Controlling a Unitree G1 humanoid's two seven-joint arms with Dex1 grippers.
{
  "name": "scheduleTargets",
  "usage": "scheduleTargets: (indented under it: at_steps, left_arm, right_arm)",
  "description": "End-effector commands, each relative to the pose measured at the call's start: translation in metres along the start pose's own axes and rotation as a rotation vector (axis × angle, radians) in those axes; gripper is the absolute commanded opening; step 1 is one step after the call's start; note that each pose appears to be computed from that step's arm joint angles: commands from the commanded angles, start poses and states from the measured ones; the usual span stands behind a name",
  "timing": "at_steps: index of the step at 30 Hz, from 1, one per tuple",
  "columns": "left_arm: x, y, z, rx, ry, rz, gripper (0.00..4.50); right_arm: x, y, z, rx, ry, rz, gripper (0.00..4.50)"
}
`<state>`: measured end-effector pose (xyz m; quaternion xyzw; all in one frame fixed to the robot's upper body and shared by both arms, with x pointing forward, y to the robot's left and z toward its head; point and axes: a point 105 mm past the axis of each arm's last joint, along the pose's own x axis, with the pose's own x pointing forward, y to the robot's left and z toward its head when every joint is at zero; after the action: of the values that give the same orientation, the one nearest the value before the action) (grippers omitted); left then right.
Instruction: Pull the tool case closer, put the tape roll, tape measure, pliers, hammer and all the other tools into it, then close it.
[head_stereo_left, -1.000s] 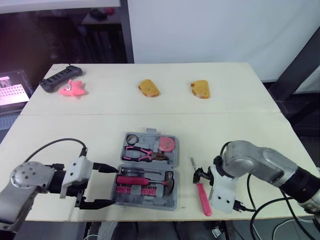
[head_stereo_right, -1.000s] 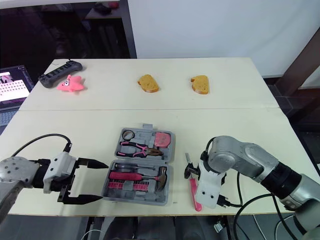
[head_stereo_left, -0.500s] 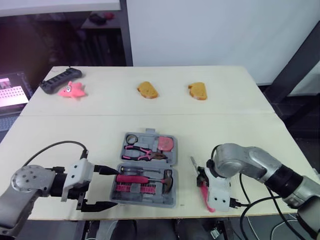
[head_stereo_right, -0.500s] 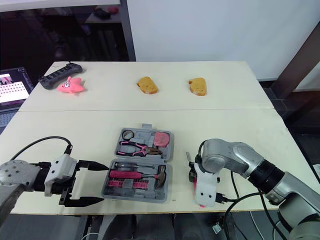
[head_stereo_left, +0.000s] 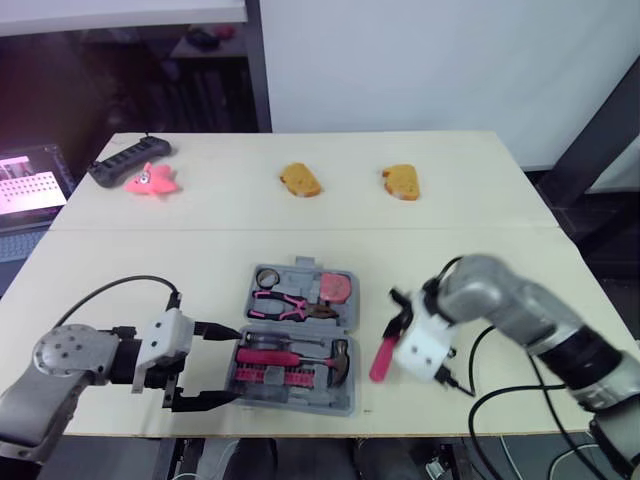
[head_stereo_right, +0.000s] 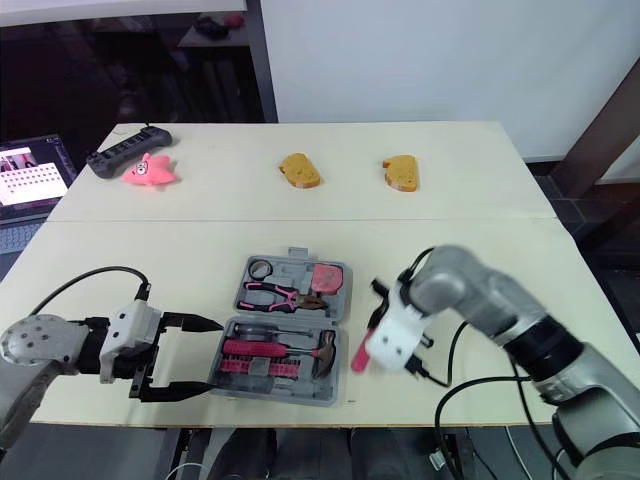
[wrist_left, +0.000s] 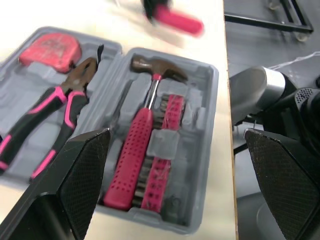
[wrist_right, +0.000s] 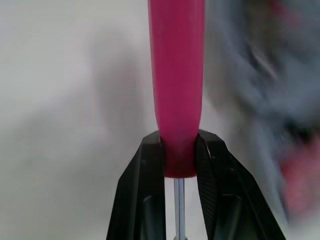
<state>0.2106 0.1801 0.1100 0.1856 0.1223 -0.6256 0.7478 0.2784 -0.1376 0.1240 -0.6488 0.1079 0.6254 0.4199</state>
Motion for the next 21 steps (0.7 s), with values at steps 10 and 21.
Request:
scheduleTargets:
  at_steps: [10,21]
  left_arm:
    - [0.007,0.002,-0.001,0.014,-0.035,0.009,4.50]
    - [0.006,0.004,0.000,0.019,-0.038,0.013,4.50]
  right_arm:
    - [-0.002,0.039,-0.009,1.733,-0.322,-0.350,0.32]
    - [0.043,0.077,0.007,2.243,-0.130,-0.833,0.32]
